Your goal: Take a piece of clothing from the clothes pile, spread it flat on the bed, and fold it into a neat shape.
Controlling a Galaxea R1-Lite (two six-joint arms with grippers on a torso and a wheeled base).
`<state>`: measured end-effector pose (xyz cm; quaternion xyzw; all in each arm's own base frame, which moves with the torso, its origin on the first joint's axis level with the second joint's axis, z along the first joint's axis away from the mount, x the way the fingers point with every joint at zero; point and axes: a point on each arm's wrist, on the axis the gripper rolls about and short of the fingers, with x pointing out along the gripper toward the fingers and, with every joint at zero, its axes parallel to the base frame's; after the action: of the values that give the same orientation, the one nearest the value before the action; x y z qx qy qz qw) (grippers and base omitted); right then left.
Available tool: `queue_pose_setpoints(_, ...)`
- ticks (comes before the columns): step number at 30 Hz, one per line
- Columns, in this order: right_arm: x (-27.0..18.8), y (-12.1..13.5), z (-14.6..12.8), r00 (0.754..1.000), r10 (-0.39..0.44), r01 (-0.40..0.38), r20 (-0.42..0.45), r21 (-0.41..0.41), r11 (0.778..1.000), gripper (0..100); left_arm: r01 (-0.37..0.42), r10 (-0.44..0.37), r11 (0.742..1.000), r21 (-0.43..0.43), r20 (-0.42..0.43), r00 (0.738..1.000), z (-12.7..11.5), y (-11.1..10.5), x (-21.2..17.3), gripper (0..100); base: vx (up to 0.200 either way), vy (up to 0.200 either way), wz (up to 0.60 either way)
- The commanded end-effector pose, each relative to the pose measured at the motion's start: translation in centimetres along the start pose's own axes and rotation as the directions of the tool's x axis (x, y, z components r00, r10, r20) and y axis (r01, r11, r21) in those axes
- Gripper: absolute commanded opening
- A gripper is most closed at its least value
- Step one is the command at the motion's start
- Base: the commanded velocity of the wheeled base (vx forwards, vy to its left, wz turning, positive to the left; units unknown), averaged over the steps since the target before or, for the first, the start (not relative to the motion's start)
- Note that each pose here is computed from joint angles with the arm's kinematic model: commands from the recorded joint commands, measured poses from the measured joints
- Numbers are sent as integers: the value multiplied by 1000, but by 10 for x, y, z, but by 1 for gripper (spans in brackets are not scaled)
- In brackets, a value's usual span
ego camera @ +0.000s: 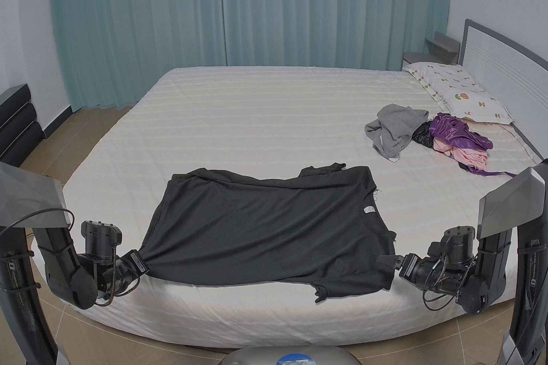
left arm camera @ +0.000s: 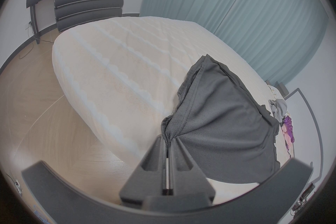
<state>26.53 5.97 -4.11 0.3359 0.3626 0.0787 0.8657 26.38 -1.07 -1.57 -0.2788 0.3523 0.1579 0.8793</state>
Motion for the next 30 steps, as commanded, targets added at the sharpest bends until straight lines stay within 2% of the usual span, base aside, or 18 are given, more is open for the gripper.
queue_pose_setpoints(1, 7, 1, 1, 1000, 11, -11, 0, -8, 1000, 100, 1, -1, 1000, -4, 1, 1000, 0, 0, 1, 0, 0, 0, 0)
queue_pose_setpoints(6, 16, 3, 1, 1000, 8, -9, -16, -39, 999, 100, 3, -3, 1000, -6, -3, 1000, 0, 0, 2, 0, 0, 0, 0)
queue_pose_setpoints(7, 16, 3, 1, 1000, 8, -9, -16, -39, 999, 0, 3, -3, 1000, -6, -3, 1000, 0, 0, 2, 0, 0, 0, 0)
queue_pose_setpoints(12, 28, 12, 3, 999, -3, 0, -54, -63, 998, 0, 1, -1, 1000, -7, -7, 1000, -1, 0, 3, 0, 0, 0, 0)
queue_pose_setpoints(16, 36, 15, 14, 1000, 5, -7, -21, -78, 997, 0, 2, -2, 1000, -8, -8, 1000, -1, 0, 4, 0, 0, 0, 0)
queue_pose_setpoints(18, 38, 18, 30, 999, 28, -26, 35, -75, 997, 0, 7, -7, 1000, -8, -16, 1000, -2, 0, 4, 0, 0, 0, 0)
queue_pose_setpoints(22, 44, 21, 50, 995, 44, -38, 88, -71, 997, 0, 9, -9, 1000, -10, -21, 1000, -2, 0, 7, 0, 0, 0, 0)
queue_pose_setpoints(30, 64, 42, 74, 996, 39, -34, 82, -70, 997, 0, 25, -27, 997, -76, -22, 999, -4, -8, 18, 0, 0, 0, 0)
